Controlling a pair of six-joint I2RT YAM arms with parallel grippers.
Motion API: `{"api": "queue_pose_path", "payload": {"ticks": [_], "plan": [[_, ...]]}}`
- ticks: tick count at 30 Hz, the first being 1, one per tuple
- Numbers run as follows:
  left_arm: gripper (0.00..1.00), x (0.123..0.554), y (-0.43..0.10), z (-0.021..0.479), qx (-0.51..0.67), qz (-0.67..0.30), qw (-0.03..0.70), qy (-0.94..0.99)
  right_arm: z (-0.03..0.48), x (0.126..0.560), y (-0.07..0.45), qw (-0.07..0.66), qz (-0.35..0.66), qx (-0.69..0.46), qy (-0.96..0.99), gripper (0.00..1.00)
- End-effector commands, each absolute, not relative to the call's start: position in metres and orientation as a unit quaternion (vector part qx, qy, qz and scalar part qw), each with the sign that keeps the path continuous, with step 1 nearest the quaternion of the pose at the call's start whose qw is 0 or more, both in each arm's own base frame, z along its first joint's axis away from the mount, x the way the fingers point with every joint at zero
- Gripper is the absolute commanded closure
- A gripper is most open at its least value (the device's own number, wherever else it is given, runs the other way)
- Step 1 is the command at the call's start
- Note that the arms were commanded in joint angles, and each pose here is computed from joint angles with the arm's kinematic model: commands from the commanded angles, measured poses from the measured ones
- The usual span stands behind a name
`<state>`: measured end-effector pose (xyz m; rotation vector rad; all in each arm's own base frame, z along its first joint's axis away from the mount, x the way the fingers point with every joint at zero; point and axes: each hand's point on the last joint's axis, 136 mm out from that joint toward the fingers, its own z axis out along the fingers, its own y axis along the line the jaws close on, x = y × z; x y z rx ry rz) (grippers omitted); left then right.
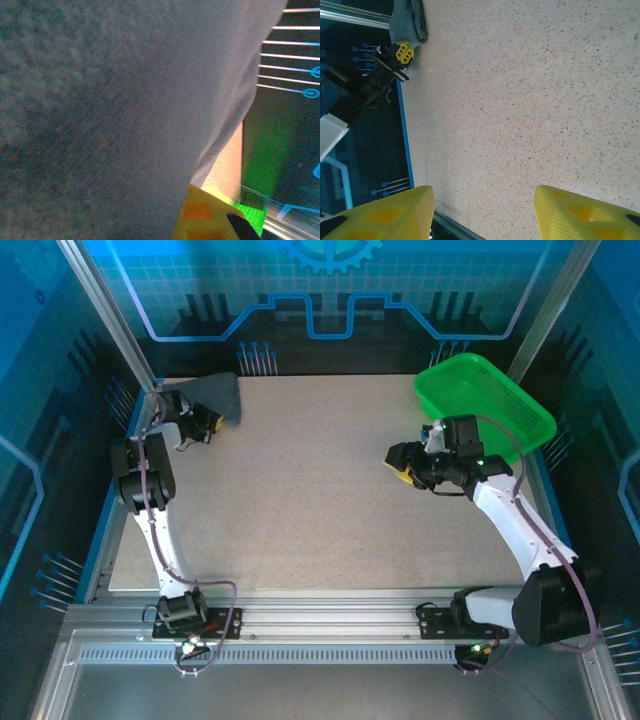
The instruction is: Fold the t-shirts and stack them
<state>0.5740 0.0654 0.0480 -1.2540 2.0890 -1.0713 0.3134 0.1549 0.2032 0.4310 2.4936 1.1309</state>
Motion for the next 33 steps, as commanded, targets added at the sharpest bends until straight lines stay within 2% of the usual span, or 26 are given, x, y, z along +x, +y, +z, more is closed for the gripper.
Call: {"api": "queue_pose_path", "payload": {"ticks": [1,9,10,13,15,16,17,20,25,30,33], "plan": [[1.00,0.564,0.062,0.033,-0.423,-0.376,0.199,0.800,0.220,0.322,0.168,0.204,0.418,0.127,0.876,0.44],[1.00,0.555,0.060,0.055,-0.405,-0.366,0.220,0.808,0.265,0.344,0.177,0.295,0.464,0.115,0.827,0.41],[0.94,0.552,0.060,0.062,-0.401,-0.361,0.226,0.811,0.269,0.346,0.177,0.302,0.467,0.117,0.822,0.41],[0.53,0.537,0.061,0.084,-0.403,-0.343,0.239,0.814,0.276,0.354,0.177,0.310,0.473,0.125,0.815,0.37],[0.38,0.523,0.057,0.106,-0.404,-0.333,0.256,0.813,0.281,0.359,0.177,0.314,0.471,0.125,0.815,0.34],[0.17,0.515,0.053,0.117,-0.404,-0.329,0.267,0.811,0.284,0.361,0.176,0.317,0.467,0.127,0.815,0.18],[0.01,0.506,0.046,0.133,-0.402,-0.327,0.281,0.808,0.289,0.364,0.175,0.322,0.466,0.128,0.814,0.00],[0.01,0.476,0.029,0.168,-0.404,-0.309,0.301,0.807,0.303,0.371,0.171,0.336,0.462,0.133,0.810,0.00],[0.01,0.417,0.006,0.221,-0.398,-0.254,0.377,0.797,0.312,0.377,0.154,0.356,0.420,0.148,0.821,0.00],[0.01,0.342,0.012,0.242,-0.414,-0.102,0.441,0.790,0.310,0.370,0.123,0.382,0.333,0.152,0.849,0.00],[0.01,0.294,0.030,0.235,-0.433,0.014,0.459,0.776,0.290,0.361,0.084,0.413,0.228,0.190,0.861,0.00]]}}
